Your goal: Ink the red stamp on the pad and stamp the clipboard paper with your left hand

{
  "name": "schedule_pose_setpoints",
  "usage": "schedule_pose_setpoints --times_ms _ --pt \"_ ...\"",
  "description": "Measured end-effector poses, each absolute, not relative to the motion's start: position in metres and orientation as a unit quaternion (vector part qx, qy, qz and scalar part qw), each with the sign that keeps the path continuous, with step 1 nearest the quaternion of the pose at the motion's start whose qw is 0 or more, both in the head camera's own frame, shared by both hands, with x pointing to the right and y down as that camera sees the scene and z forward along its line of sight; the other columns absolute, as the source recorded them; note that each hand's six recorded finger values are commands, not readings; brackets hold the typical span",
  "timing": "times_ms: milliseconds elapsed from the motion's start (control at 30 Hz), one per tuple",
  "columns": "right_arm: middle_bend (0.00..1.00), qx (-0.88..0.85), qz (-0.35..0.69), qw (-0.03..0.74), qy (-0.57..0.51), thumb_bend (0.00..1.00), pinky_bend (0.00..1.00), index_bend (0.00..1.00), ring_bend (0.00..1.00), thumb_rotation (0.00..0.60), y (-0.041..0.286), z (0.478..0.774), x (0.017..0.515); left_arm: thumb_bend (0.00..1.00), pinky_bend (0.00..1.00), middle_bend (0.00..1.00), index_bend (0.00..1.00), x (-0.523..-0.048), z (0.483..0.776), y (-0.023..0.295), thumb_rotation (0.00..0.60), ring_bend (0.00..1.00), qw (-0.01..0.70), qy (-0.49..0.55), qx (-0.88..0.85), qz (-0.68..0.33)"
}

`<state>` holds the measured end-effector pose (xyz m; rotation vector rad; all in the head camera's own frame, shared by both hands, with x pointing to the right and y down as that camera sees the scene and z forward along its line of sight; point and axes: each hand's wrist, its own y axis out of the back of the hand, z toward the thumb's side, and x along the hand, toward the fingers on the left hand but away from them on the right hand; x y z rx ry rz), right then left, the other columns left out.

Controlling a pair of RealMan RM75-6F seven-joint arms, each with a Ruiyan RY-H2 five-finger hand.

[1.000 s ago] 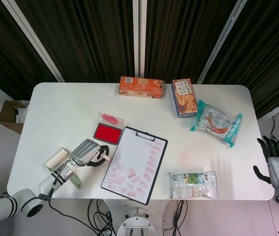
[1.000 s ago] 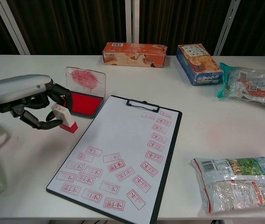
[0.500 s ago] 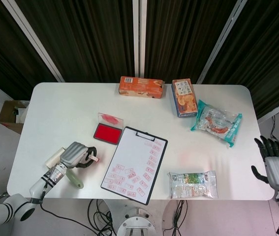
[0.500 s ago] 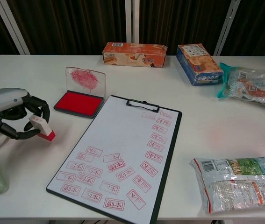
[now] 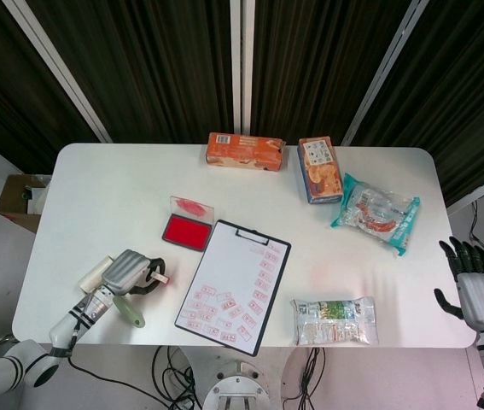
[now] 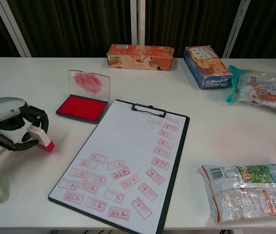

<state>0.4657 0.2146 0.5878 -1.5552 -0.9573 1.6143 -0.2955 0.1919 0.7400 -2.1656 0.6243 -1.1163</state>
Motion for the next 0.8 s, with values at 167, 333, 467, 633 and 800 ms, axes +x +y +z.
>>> schedule_pose_setpoints --times_ms 167,333,467,633,800 --pt "0.00 -0.597 0.624 0.344 -0.369 0.26 0.00 0.00 0.00 0.600 0.2148 0.5874 0.4669 0.43 1.00 0.65 0.64 -0.2964 0.7432 0.1925 0.600 1.00 0.306 0.233 -0.819 -0.426" --pt "0.00 -0.597 0.625 0.342 -0.368 0.25 0.00 0.00 0.00 0.600 0.2151 0.5888 0.4671 0.43 1.00 0.63 0.61 -0.2963 0.7454 0.1933 0.600 1.00 0.307 0.230 -0.819 -0.427" --pt "0.00 -0.597 0.627 0.341 -0.366 0.26 0.00 0.00 0.00 0.600 0.2154 0.5900 0.4673 0.42 1.00 0.59 0.60 -0.2966 0.7462 0.1933 0.600 1.00 0.312 0.226 -0.818 -0.428" --pt "0.00 -0.596 0.629 0.340 -0.366 0.25 0.00 0.00 0.00 0.600 0.2155 0.5899 0.4678 0.41 1.00 0.55 0.58 -0.2975 0.7470 0.1936 0.600 1.00 0.313 0.224 -0.817 -0.429" --pt "0.00 -0.596 0.630 0.339 -0.364 0.25 0.00 0.00 0.00 0.600 0.2161 0.5906 0.4679 0.41 1.00 0.54 0.57 -0.2987 0.7473 0.1936 0.600 1.00 0.314 0.222 -0.817 -0.430"
